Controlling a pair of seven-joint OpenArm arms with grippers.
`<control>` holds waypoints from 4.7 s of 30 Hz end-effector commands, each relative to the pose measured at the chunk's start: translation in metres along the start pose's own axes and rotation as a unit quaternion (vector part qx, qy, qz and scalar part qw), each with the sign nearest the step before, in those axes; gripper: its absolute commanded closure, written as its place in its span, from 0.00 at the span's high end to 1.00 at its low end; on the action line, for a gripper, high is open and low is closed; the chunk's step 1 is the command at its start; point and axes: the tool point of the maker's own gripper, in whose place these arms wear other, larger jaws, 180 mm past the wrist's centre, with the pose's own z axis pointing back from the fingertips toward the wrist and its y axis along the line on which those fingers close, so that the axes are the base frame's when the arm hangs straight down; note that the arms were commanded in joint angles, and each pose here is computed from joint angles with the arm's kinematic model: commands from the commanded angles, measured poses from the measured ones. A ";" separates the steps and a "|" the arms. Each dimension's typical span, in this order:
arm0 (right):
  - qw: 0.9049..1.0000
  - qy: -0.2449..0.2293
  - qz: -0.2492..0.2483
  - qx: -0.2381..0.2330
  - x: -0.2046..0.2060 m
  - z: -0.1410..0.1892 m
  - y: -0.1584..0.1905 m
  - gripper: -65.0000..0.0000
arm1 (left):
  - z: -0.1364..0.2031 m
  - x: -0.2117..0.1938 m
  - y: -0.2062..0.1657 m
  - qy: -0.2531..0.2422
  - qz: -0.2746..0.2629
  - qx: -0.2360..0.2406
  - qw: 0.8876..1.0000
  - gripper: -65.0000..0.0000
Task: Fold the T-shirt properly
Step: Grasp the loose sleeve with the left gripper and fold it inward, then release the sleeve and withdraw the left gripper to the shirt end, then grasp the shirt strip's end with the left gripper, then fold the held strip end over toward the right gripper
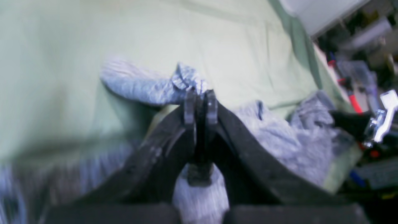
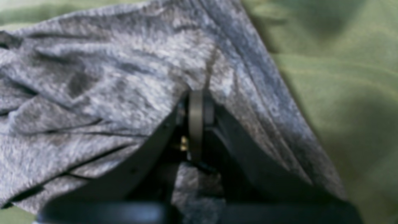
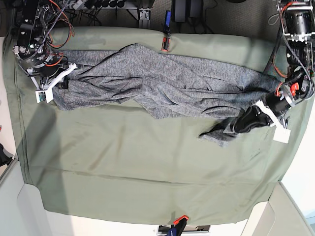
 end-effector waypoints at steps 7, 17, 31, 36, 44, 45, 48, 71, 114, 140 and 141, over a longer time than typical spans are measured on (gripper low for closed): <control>1.000 -0.020 0.005 -0.001 0.013 0.003 -0.003 0.00 | 0.047 0.007 -0.028 -0.041 -0.037 0.006 0.998 0.00; 1.000 -0.020 0.008 0.002 0.013 0.003 -0.002 0.00 | 0.093 0.005 -0.027 -0.079 -0.021 0.049 0.995 0.00; 1.000 -0.022 0.006 0.004 0.014 0.003 -0.001 0.00 | 0.088 -0.004 -0.020 -0.073 -0.059 0.088 0.992 0.10; 1.000 -0.021 0.006 0.004 0.013 0.003 -0.001 0.00 | 0.072 -0.008 -0.001 -0.072 -0.121 0.128 0.982 0.30; 1.000 -0.019 0.006 0.004 0.013 0.003 -0.001 0.00 | 0.068 -0.014 0.049 -0.046 -0.099 0.173 0.979 0.40; 1.000 -0.018 0.006 0.004 0.012 0.003 -0.001 0.00 | 0.075 -0.008 0.057 -0.054 -0.095 0.191 0.975 0.41; 1.000 -0.015 0.011 0.008 0.011 0.003 0.000 0.00 | 0.101 0.014 0.076 -0.076 -0.098 0.235 0.964 0.46; 0.999 -0.021 0.002 0.029 0.013 0.003 0.008 0.00 | 0.113 -0.059 0.139 -0.032 0.173 0.195 0.965 0.59; 0.999 -0.020 -0.009 0.041 0.013 0.003 0.012 0.00 | 0.065 -0.030 0.106 -0.048 0.134 0.135 0.981 0.00; 0.997 -0.041 -0.023 0.056 0.021 0.004 0.017 0.00 | 0.015 -0.014 -0.090 -0.001 -0.206 -0.005 0.979 0.00; 0.997 -0.041 -0.023 0.056 0.021 0.004 0.017 0.00 | 0.008 -0.023 -0.096 0.007 -0.215 -0.012 0.977 0.00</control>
